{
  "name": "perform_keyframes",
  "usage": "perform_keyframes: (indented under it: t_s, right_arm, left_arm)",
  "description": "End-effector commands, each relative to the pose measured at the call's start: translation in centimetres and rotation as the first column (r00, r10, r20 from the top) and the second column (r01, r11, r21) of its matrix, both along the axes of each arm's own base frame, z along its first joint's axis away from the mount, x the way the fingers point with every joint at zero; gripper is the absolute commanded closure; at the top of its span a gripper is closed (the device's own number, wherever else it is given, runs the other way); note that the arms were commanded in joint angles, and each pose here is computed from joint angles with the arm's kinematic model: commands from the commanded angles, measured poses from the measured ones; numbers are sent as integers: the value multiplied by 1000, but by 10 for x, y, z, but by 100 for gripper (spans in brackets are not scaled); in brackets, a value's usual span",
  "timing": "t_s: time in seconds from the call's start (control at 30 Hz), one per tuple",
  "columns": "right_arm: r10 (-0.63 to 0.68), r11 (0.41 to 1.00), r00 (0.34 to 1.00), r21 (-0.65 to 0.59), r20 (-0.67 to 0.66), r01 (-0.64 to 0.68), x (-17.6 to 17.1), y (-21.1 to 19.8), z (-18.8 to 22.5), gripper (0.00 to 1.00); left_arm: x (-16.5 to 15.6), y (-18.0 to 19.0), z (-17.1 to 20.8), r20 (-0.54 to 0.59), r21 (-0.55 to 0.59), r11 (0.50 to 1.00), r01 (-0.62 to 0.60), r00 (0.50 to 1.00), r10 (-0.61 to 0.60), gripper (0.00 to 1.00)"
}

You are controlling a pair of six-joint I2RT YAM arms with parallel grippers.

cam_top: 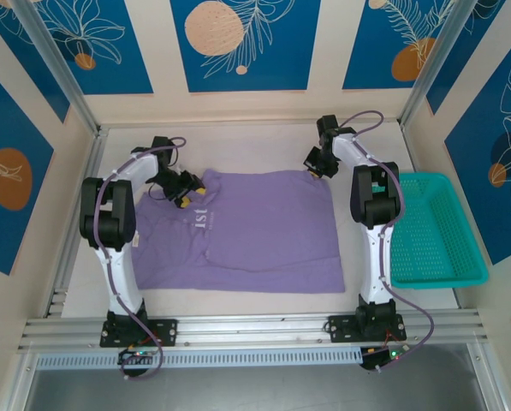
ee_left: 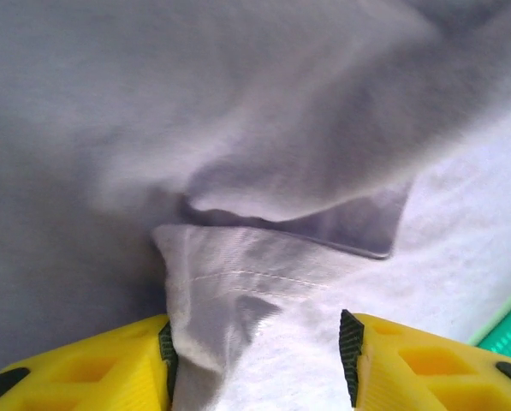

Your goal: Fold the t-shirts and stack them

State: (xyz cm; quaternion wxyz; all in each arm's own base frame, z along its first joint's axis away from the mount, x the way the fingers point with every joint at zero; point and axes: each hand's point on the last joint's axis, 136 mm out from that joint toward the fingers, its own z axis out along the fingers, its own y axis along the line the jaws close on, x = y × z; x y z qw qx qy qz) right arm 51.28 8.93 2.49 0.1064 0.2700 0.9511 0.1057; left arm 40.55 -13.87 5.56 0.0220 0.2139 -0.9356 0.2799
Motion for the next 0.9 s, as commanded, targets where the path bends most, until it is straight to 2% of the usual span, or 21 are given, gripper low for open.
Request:
perform_keyframes:
  t_s: [0.0, 0.07, 0.13, 0.23, 0.33, 0.5, 0.57, 0.67, 0.87]
  right_arm:
    - [13, 1000, 1000, 14, 21, -14, -2, 2, 15, 92]
    - [13, 1000, 1000, 14, 18, -13, -3, 1, 14, 92]
    - [11, 1000, 1000, 14, 15, -11, -3, 0, 13, 93]
    - [8, 1000, 1000, 15, 10, -8, -4, -1, 11, 93]
    - [11, 1000, 1000, 16, 13, -11, -4, -1, 11, 93]
    - [6, 1000, 1000, 23, 9, -6, -4, -2, 9, 93]
    - [7, 1000, 1000, 24, 9, -8, -4, -1, 9, 93]
    - [7, 1000, 1000, 25, 8, -7, -5, -1, 9, 93]
    - [4, 999, 1000, 32, 6, -4, -5, -1, 9, 93]
  left_arm:
    - [-7, -21, 27, 130, -62, 985, 164, 979, -155, 47]
    - [-13, -22, 29, 169, -36, 976, 217, 963, -208, 46]
    - [-18, -26, 30, 201, -56, 970, 236, 954, -220, 44]
    - [-28, -32, 34, 258, -61, 957, 284, 930, -260, 38]
    - [-35, -33, 41, 309, -17, 949, 316, 904, -296, 33]
    - [-31, 10, 34, 272, 212, 958, 192, 930, -246, 30]
    - [-25, 25, 37, 286, 261, 957, 127, 937, -202, 30]
    - [-17, 36, 38, 299, 272, 960, 70, 942, -154, 29]
    - [-12, 47, 13, 196, 281, 959, 26, 977, -84, 36]
